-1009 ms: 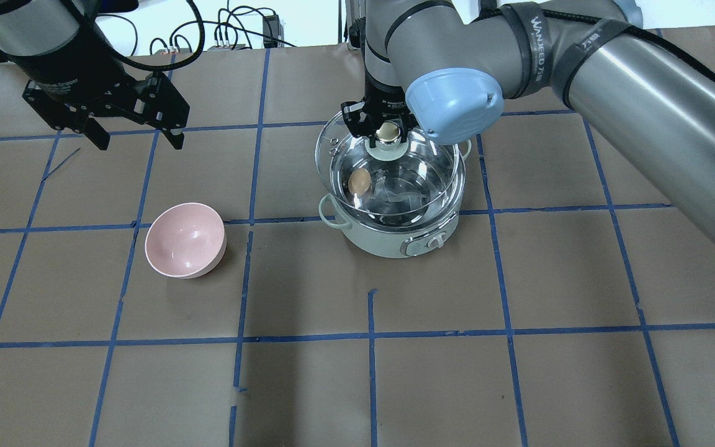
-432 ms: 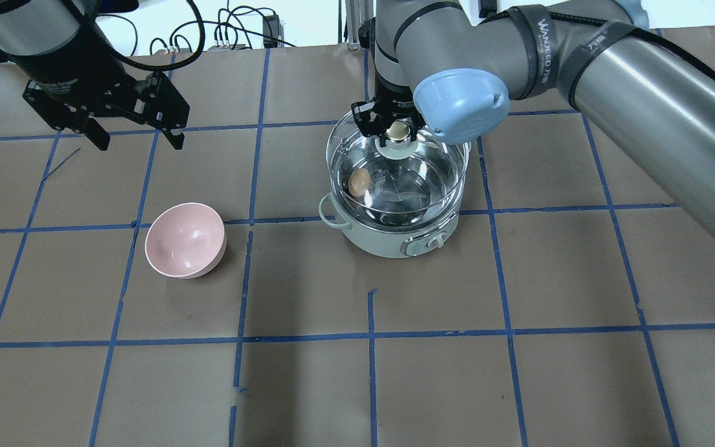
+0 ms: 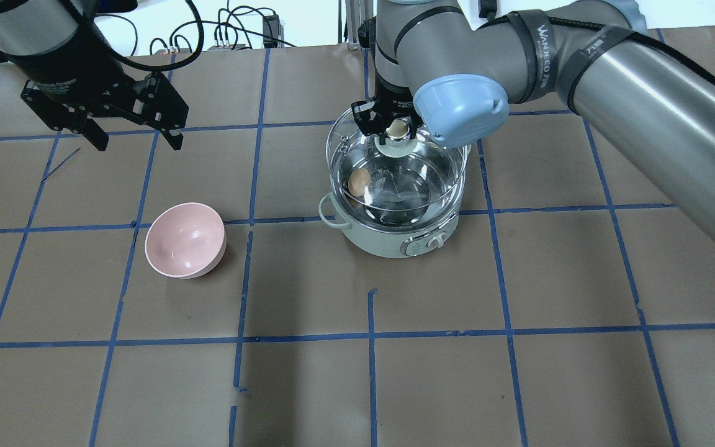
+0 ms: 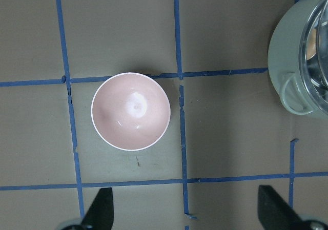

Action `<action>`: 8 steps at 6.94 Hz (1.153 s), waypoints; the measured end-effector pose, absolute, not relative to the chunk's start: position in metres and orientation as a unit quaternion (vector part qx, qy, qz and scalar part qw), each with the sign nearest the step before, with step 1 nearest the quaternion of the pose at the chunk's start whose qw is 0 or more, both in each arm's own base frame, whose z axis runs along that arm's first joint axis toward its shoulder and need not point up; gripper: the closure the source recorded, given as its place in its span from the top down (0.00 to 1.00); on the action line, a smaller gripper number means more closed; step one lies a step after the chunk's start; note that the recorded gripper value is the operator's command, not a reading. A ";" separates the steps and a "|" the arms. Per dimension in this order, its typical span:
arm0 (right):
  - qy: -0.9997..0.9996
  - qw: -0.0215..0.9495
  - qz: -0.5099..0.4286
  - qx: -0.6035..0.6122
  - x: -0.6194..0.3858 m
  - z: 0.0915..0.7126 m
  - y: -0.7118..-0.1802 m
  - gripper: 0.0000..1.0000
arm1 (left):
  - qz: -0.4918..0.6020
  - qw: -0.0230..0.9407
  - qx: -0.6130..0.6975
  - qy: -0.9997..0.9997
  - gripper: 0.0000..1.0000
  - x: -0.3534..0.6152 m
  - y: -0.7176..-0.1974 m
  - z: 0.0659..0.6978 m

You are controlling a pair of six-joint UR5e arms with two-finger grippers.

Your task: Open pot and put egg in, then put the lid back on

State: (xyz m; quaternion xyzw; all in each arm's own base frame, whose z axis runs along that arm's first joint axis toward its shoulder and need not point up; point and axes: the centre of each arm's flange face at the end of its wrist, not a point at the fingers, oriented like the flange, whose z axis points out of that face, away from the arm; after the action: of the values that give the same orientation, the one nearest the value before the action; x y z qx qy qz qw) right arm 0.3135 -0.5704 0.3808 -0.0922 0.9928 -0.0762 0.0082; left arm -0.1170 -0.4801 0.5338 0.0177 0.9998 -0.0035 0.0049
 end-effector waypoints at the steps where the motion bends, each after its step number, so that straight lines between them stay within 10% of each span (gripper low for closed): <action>1: 0.992 0.005 -0.087 -0.092 0.312 0.380 -0.571 0.62 | -0.003 0.004 0.017 1.000 1.00 -0.116 -0.480 0.534; 6: 0.991 -0.002 -0.095 -0.089 0.311 0.381 -0.572 0.67 | -0.004 0.002 0.012 1.000 1.00 -0.112 -0.481 0.534; 8: 0.992 0.000 -0.106 -0.073 0.292 0.394 -0.583 0.97 | -0.004 0.000 0.010 1.000 1.00 -0.110 -0.482 0.534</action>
State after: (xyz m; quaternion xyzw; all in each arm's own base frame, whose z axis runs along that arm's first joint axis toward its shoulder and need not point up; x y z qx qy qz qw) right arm 0.2920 -0.5830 0.3936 -0.0735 0.9917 -0.1059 -0.0003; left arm -0.1102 -0.4816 0.5340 0.0102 0.9999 -0.0036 0.0004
